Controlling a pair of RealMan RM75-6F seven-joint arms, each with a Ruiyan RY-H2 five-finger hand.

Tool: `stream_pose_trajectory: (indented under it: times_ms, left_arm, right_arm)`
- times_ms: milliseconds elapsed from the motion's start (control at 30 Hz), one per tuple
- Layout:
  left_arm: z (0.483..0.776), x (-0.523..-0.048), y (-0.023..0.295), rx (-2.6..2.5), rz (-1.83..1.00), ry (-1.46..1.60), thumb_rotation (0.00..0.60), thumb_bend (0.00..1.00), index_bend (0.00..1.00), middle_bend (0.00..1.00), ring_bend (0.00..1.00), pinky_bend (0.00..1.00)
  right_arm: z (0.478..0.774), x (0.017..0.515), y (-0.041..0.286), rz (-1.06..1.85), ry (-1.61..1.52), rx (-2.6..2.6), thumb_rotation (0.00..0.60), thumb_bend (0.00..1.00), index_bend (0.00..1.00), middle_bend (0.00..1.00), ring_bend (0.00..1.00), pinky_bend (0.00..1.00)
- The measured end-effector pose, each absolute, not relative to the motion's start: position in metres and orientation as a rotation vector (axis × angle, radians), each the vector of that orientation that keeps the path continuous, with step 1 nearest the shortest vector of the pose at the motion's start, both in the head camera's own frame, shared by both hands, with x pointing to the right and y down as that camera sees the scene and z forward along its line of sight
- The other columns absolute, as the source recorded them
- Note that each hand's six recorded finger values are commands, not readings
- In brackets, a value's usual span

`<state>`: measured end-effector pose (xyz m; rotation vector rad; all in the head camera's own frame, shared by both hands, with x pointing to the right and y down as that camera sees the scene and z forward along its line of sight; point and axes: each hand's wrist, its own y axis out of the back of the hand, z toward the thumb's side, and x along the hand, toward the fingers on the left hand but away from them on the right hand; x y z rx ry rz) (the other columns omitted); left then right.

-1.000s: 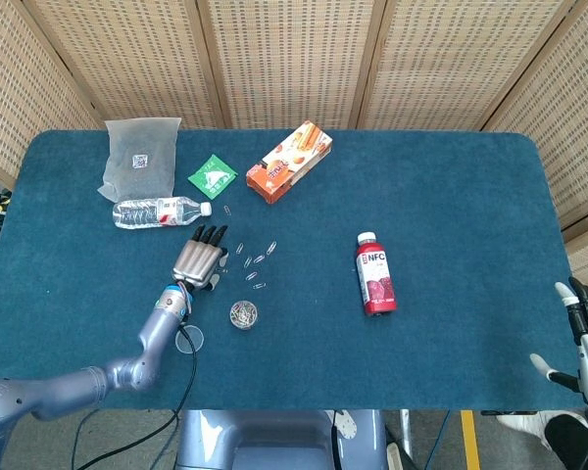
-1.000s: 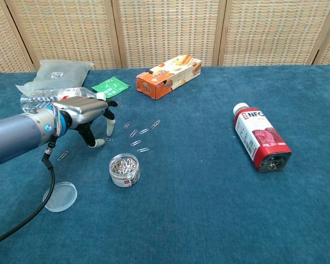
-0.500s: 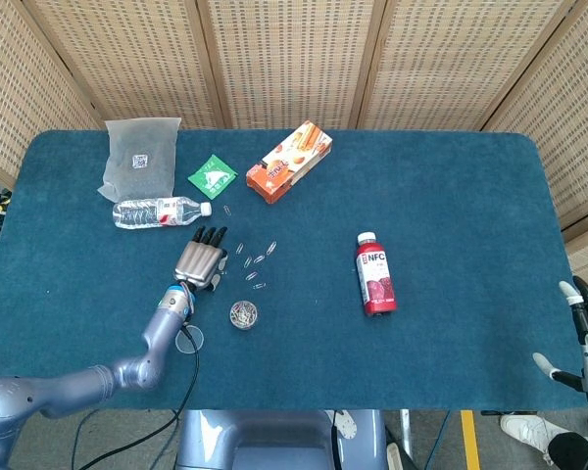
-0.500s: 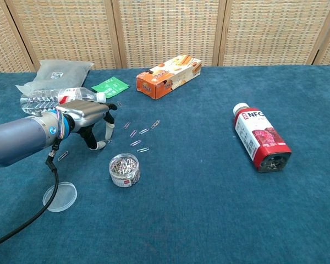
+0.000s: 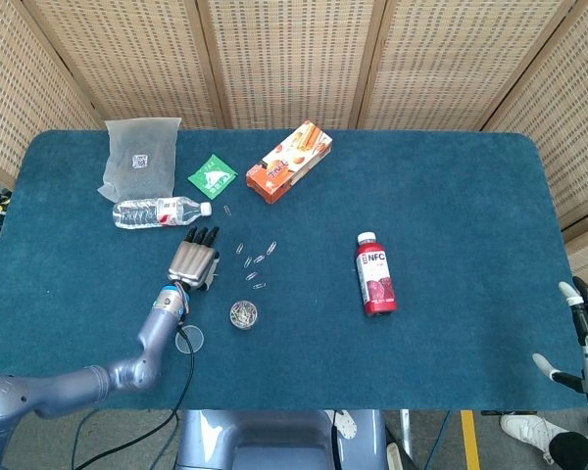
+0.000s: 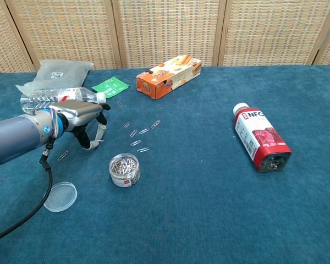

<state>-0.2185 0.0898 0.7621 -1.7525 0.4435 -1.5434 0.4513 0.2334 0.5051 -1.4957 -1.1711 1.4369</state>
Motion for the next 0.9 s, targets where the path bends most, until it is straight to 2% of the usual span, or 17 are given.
stream_pose_trajectory:
  times_ms: [200, 400, 667, 900]
  left_arm:
    - [0.752, -0.219, 0.084, -1.757, -1.518, 0.469, 0.6, 0.44, 0.73, 0.0, 0.0, 0.0]
    - [0.729, -0.213, 0.083, -1.756, -1.432, 0.476, 0.6, 0.44, 0.73, 0.0, 0.0, 0.0]
    - [0.692, -0.193, 0.112, -1.81, -1.287, 0.38, 0.6, 0.44, 0.73, 0.0, 0.0, 0.0]
    - [0.682, -0.181, 0.133, -1.781, -1.237, 0.273, 0.6, 0.44, 0.73, 0.0, 0.0, 0.0]
  right_arm:
    - [0.505, 0.451, 0.234, 1.435, -1.172, -1.496, 0.6, 0.0, 0.0, 0.0, 0.0, 0.0]
    - [0.504, 0.45, 0.233, 1.432, -1.176, -1.497, 0.6, 0.0, 0.0, 0.0, 0.0, 0.0]
    - [0.505, 0.445, 0.234, 1.422, -1.165, -1.506, 0.6, 0.0, 0.0, 0.0, 0.0, 0.0]
    - [0.506, 0.444, 0.235, 1.424, -1.162, -1.505, 0.6, 0.0, 0.0, 0.0, 0.0, 0.0]
